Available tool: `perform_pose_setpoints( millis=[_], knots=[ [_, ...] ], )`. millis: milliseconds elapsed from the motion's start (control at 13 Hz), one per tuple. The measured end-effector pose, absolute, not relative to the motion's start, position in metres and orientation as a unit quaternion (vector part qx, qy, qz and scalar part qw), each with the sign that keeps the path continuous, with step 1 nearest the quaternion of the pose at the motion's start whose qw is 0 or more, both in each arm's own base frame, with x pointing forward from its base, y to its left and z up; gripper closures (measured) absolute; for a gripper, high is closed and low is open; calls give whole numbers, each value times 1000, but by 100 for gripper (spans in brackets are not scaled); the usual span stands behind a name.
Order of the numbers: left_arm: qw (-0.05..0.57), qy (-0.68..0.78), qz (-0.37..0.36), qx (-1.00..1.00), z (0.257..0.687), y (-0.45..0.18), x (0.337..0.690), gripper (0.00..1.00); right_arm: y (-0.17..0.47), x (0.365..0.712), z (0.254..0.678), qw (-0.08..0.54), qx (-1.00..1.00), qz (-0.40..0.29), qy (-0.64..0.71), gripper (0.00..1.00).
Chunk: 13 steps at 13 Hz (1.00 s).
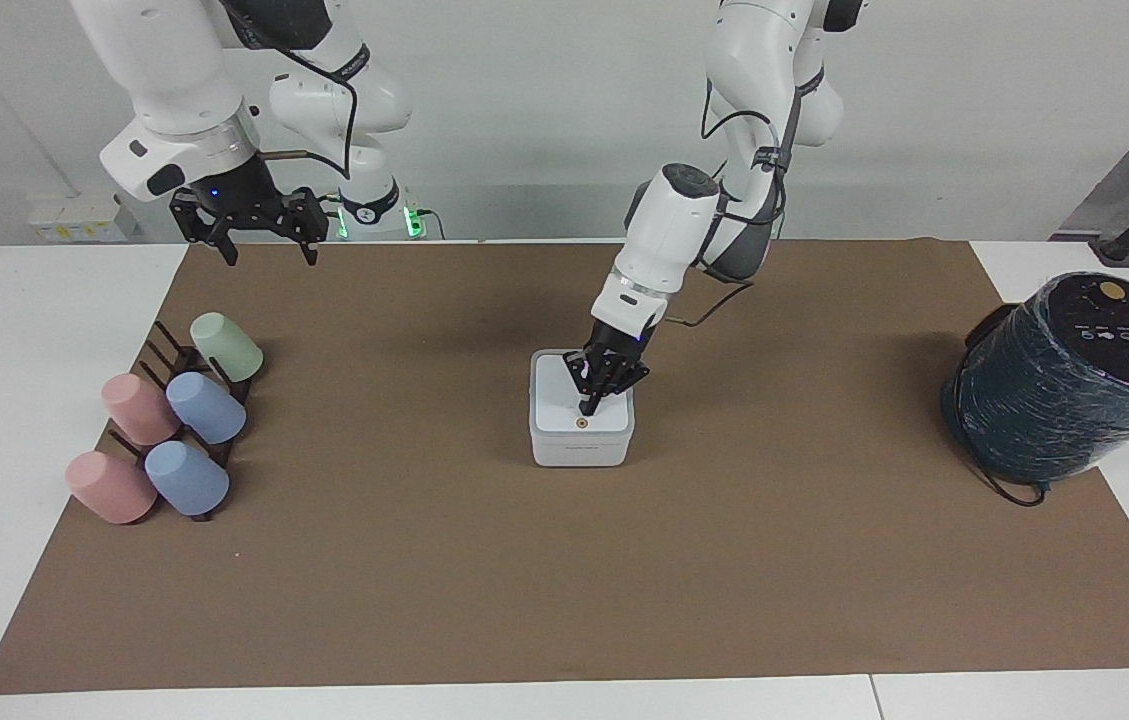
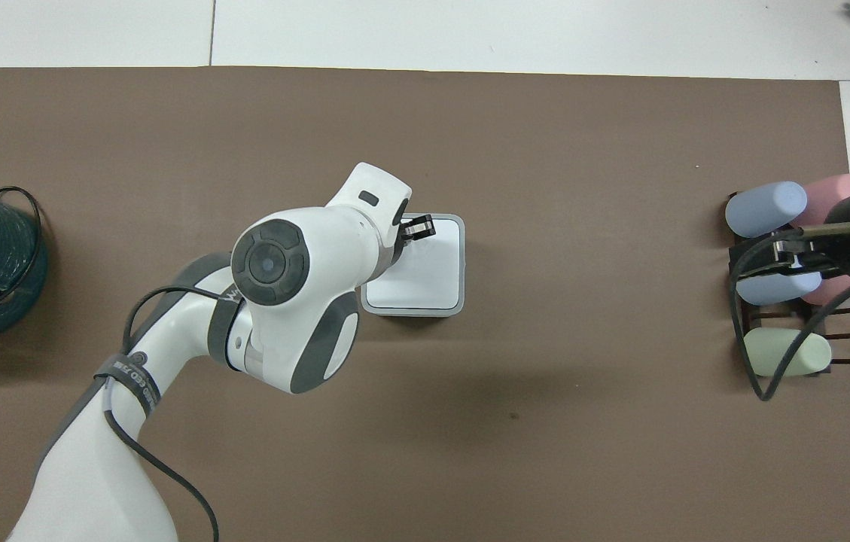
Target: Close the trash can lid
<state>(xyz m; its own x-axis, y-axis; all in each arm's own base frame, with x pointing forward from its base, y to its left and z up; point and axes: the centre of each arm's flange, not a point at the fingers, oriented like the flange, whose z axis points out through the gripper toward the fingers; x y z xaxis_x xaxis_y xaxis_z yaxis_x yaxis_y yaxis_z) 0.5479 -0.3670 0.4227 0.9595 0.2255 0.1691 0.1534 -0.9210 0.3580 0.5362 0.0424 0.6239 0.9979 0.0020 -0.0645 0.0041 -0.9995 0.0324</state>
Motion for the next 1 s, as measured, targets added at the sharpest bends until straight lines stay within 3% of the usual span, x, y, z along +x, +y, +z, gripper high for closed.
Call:
perform_pose_setpoints(
  millis=[385,1000],
  knots=[
    [139,97,56,984,489,-288,601,92,42,536,624,16,999,-32,2,0],
    [68,-25,14,997,493,-87,638,81,42,536,624,16,999,-33,2,0]
  ],
)
